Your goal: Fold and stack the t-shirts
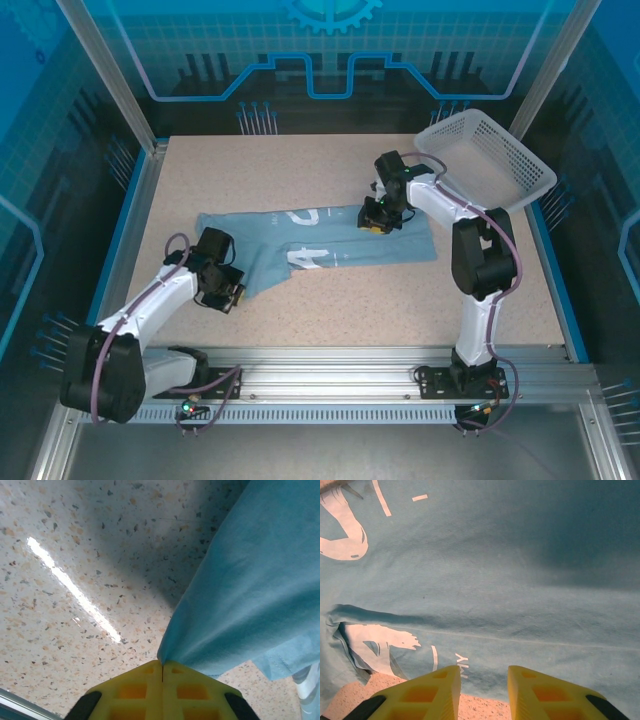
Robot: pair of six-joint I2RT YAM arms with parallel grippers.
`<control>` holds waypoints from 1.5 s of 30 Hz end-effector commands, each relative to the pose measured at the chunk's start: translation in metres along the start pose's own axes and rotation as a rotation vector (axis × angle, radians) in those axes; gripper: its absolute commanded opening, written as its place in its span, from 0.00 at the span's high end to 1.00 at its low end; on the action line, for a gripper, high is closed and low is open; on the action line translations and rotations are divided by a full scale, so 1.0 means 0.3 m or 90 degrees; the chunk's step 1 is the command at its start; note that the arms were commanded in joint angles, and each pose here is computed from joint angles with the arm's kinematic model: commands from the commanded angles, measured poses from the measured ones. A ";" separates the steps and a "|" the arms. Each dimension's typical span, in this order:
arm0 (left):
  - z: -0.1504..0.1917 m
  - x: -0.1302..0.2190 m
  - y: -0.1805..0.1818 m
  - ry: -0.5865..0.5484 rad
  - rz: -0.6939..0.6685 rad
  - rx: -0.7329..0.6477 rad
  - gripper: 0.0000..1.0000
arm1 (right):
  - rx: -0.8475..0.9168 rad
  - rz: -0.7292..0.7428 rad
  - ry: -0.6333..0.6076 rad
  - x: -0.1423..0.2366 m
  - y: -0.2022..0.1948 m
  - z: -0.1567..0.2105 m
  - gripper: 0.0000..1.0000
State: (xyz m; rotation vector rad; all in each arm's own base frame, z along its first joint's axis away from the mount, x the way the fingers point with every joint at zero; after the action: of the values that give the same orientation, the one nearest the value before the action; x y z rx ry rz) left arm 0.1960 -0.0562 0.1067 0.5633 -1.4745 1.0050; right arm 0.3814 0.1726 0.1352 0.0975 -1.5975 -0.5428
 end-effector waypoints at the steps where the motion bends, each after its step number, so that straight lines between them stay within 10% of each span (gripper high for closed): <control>1: -0.003 -0.004 0.022 0.002 -0.042 -0.026 0.70 | 0.006 -0.019 0.000 0.036 0.016 0.018 0.68; 4: -0.047 0.049 -0.008 -0.024 -0.040 -0.071 0.48 | 0.009 -0.017 -0.004 0.045 0.015 0.018 0.68; 7: -0.146 0.102 -0.047 -0.055 0.017 -0.076 0.46 | 0.011 -0.017 -0.008 0.050 0.012 0.017 0.68; 18: -0.456 0.051 -0.258 -0.080 0.114 -0.200 0.51 | 0.063 -0.206 0.007 0.064 0.133 0.014 0.62; 25: -0.484 0.012 -0.183 -0.086 -0.019 -0.230 0.53 | 0.052 -0.235 0.010 0.072 0.158 0.018 0.59; 38: -0.476 -0.052 -0.159 -0.071 -0.014 -0.228 0.57 | 0.049 -0.226 0.013 0.071 0.163 0.012 0.59; 45: -0.480 -0.043 -0.177 -0.082 0.005 -0.232 0.76 | 0.049 -0.229 0.013 0.077 0.165 0.013 0.59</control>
State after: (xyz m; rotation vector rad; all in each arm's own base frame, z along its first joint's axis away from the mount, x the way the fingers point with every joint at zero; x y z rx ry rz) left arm 0.3205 0.0322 0.0975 0.3709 -1.7169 0.6950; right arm 0.3897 0.2039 0.1587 0.4113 -1.5858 -0.7383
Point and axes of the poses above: each hand's point on the last joint's axis, 136 mm out from that joint toward the fingers, its own x axis back along the fingers, its own y axis along the line the jaws close on, z = x × y, the point moved 6 cm from there along x, back along the fingers, and after that the axes turned 10 degrees about -x, right-handed, at the moved point
